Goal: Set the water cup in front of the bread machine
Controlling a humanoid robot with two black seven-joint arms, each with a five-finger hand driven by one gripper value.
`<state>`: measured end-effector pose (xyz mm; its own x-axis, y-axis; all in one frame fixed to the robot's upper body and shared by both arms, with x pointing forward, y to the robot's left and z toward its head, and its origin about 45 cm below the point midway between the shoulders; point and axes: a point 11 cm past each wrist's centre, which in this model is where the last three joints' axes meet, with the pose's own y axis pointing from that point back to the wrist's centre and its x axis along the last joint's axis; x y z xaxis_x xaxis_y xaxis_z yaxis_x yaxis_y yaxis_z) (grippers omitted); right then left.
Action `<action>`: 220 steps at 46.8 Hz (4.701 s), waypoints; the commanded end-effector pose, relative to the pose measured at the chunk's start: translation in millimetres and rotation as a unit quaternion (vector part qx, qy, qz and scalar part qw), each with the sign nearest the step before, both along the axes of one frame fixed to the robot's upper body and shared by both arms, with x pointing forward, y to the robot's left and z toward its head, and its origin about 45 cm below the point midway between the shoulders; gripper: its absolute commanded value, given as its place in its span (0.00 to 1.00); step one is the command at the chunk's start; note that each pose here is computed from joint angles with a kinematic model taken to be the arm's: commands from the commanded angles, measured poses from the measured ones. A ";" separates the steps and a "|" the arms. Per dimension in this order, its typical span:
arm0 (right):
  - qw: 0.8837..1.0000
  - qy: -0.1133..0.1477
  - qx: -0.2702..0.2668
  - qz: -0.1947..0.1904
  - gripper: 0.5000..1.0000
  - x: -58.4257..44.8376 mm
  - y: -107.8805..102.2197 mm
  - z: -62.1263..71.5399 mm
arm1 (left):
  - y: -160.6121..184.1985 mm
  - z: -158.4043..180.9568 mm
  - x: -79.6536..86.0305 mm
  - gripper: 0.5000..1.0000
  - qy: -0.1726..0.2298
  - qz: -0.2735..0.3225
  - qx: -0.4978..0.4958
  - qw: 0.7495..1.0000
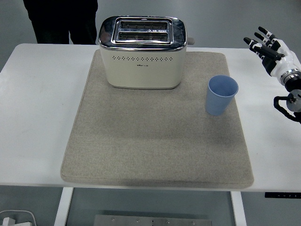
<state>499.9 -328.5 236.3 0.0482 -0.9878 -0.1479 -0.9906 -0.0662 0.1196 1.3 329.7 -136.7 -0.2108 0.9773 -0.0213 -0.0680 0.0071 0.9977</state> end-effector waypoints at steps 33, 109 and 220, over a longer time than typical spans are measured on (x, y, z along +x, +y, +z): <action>0.998 -0.001 -0.061 0.027 0.87 -7.7 -29.0 4.2 | 5.4 0.5 2.0 1.00 -0.003 0.001 0.012 1.000; 0.930 -0.057 -0.259 0.254 0.87 -108.5 -11.2 -55.1 | 5.9 0.6 2.8 1.00 -0.004 0.001 0.012 1.000; 0.933 -0.110 -0.119 0.321 0.00 -109.0 180.2 -39.2 | 5.9 0.6 2.8 1.00 -0.004 0.002 0.012 1.000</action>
